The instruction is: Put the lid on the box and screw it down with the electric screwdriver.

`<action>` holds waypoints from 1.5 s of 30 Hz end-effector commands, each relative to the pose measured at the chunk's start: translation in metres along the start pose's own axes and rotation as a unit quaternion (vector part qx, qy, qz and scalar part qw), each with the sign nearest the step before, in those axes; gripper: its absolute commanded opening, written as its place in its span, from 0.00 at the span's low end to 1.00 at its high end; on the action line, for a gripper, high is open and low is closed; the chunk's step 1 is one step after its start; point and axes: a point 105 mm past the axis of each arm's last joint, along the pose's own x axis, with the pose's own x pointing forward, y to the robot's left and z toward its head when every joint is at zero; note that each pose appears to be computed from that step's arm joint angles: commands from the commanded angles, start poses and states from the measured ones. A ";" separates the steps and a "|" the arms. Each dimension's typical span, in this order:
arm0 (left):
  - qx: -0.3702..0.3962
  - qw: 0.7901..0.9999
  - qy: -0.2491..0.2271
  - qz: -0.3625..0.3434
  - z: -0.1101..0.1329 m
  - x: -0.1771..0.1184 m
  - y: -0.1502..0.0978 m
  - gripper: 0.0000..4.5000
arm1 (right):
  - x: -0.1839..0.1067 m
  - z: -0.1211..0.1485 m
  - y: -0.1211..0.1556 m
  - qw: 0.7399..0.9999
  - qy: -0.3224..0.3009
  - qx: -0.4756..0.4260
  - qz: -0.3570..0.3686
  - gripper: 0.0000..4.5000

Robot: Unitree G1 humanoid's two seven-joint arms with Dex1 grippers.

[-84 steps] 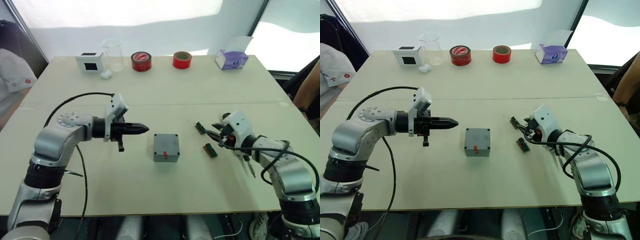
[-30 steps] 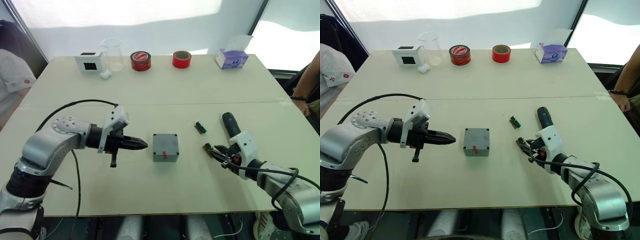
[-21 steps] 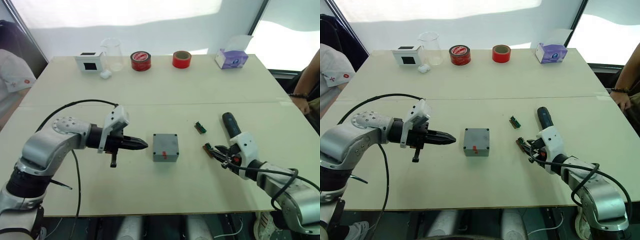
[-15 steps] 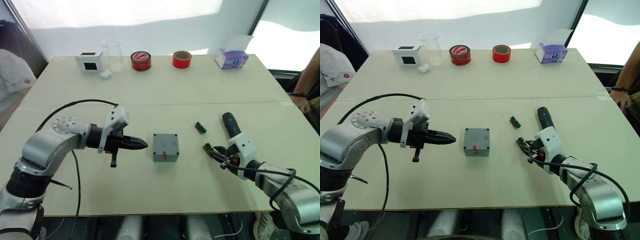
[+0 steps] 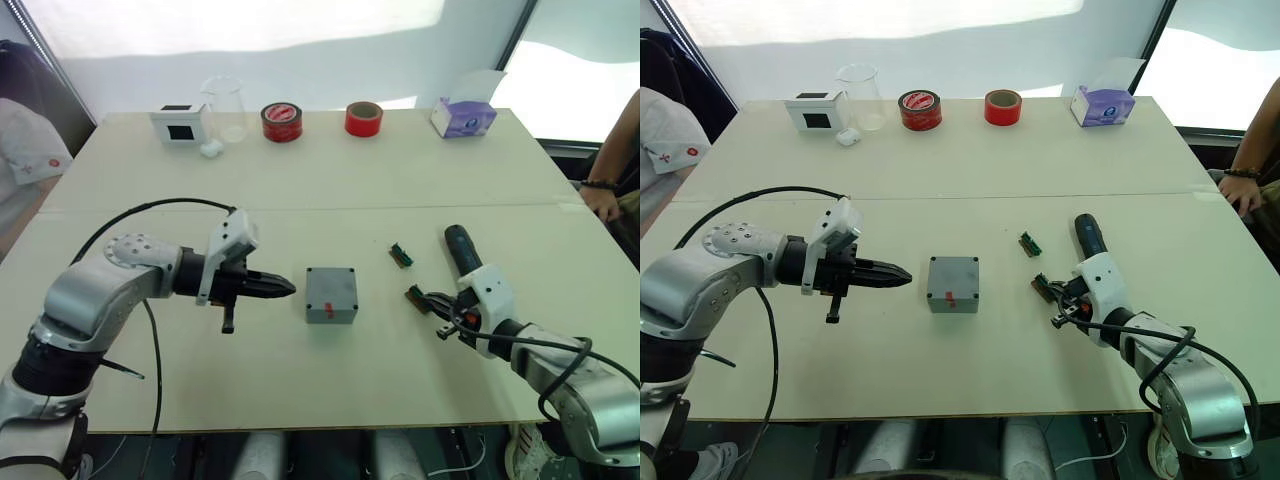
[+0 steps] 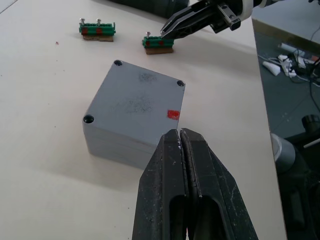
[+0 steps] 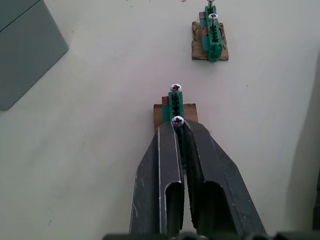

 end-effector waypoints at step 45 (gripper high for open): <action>-0.028 0.997 -0.018 0.065 -0.002 -0.018 0.002 0.00 | 0.047 0.078 0.069 0.974 -0.110 -0.125 0.155 0.01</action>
